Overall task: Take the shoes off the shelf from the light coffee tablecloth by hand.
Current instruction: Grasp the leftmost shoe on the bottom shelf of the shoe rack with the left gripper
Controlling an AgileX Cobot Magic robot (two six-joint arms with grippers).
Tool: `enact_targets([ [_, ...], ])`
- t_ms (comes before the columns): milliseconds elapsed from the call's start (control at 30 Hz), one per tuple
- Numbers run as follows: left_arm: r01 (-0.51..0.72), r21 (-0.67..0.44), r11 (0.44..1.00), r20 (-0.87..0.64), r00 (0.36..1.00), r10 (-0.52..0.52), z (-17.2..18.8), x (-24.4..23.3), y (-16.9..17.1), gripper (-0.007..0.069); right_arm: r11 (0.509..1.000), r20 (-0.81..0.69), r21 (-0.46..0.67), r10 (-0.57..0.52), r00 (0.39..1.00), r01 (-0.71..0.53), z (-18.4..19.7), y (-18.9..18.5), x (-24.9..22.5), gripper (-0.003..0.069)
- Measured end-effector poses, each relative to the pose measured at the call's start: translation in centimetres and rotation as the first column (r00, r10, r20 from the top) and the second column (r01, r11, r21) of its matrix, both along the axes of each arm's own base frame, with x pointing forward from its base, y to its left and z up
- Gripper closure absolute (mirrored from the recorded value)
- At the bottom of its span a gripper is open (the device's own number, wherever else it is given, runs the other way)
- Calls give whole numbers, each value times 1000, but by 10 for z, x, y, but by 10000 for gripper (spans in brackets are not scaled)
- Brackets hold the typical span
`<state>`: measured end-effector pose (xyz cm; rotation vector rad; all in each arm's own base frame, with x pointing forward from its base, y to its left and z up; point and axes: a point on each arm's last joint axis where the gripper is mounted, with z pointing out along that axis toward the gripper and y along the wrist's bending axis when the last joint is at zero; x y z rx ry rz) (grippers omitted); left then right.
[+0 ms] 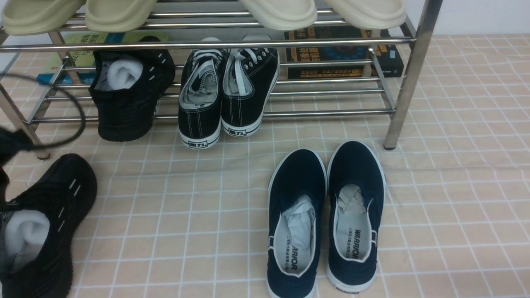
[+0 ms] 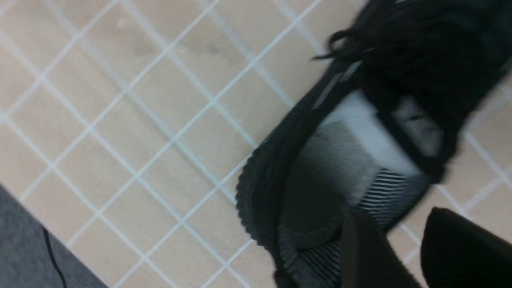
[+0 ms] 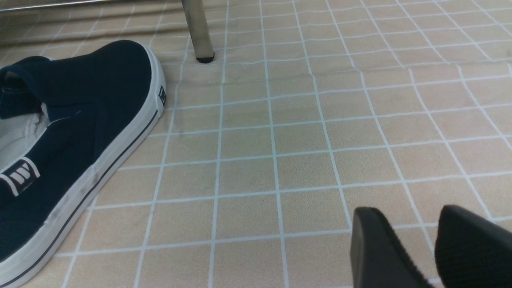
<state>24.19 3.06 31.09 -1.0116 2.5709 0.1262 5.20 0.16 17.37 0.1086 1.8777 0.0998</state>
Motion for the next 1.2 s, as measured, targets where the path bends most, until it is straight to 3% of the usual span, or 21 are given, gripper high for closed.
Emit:
enact_targets([
  [100, 96, -20, 995, 71, 993, -94, 31, 7, -5, 506, 1000, 0, 0, 0, 1000, 0, 0, 0, 0, 419],
  [267, 162, -57, 985, 153, 976, -152, 55, 11, -11, 613, 1000, 0, 0, 0, 1000, 0, 0, 0, 0, 419],
  [433, 206, -133, 970, 109, 975, -192, 49, 15, -25, 624, 1000, 0, 0, 0, 1000, 0, 0, 0, 0, 419],
  [667, 266, -150, 952, 99, 962, -253, 22, 46, -64, 620, 1000, 0, 0, 0, 1000, 0, 0, 0, 0, 419],
  [833, 182, -177, 967, 145, 977, -157, 4, 69, -75, 585, 1000, 0, 0, 0, 1000, 0, 0, 0, 0, 419],
  [1033, 136, -191, 972, 236, 968, -88, 1, 84, -76, 488, 1000, 0, 0, 0, 1000, 0, 0, 0, 0, 419],
  [1200, 104, -171, 980, 308, 950, -47, -3, 96, -74, 330, 1000, 0, 0, 0, 1000, 0, 0, 0, 0, 419],
])
